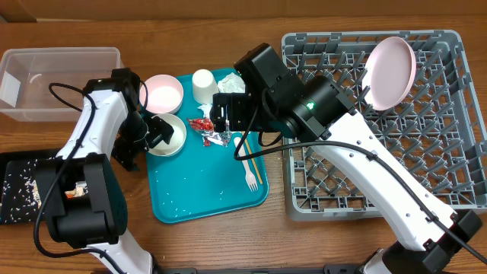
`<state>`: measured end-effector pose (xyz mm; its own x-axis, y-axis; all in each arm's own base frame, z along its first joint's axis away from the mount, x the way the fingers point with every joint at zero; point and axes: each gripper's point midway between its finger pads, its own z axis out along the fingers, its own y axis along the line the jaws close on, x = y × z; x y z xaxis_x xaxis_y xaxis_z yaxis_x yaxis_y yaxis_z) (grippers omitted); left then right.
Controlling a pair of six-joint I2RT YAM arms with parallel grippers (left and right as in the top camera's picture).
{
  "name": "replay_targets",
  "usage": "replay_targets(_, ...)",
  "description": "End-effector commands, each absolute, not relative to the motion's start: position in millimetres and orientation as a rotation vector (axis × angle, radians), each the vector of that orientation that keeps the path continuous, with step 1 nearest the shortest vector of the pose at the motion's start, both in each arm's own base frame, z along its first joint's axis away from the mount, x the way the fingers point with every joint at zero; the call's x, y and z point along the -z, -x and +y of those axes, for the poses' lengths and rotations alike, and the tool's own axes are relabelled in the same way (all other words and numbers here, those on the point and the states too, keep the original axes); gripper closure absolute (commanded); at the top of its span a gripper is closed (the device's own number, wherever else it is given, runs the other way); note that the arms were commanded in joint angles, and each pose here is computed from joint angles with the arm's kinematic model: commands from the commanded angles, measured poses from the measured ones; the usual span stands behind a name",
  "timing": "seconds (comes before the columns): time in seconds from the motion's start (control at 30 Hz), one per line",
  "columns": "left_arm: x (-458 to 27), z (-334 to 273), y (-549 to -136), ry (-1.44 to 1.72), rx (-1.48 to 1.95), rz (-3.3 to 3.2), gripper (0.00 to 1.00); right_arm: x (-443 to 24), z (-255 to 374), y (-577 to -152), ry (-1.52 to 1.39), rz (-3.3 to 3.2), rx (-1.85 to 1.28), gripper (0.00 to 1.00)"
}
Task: Sort waste into correct bins and load items into the dishwasher rack
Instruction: 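Reach the left gripper to the cream bowl on the tray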
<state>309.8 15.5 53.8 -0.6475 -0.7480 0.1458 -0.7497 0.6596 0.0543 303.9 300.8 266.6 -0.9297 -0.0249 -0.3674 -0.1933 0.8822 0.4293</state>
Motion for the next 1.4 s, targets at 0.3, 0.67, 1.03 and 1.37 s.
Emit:
replay_targets(0.3,-49,26,-319,-1.248,0.046,-2.765,0.12,-267,302,-306,0.160,2.688,-0.665,0.00)
replay_targets(0.67,-37,25,-314,-1.228,0.045,-2.767,0.28,-267,302,-306,0.160,2.688,-0.665,0.00)
replay_targets(1.03,-37,23,-313,-1.197,0.024,-2.772,0.96,-267,302,-306,0.160,2.688,-0.665,0.00)
replay_targets(1.37,-59,19,-314,-1.188,0.003,-2.747,0.96,-267,302,-306,0.160,2.688,-0.665,0.00)
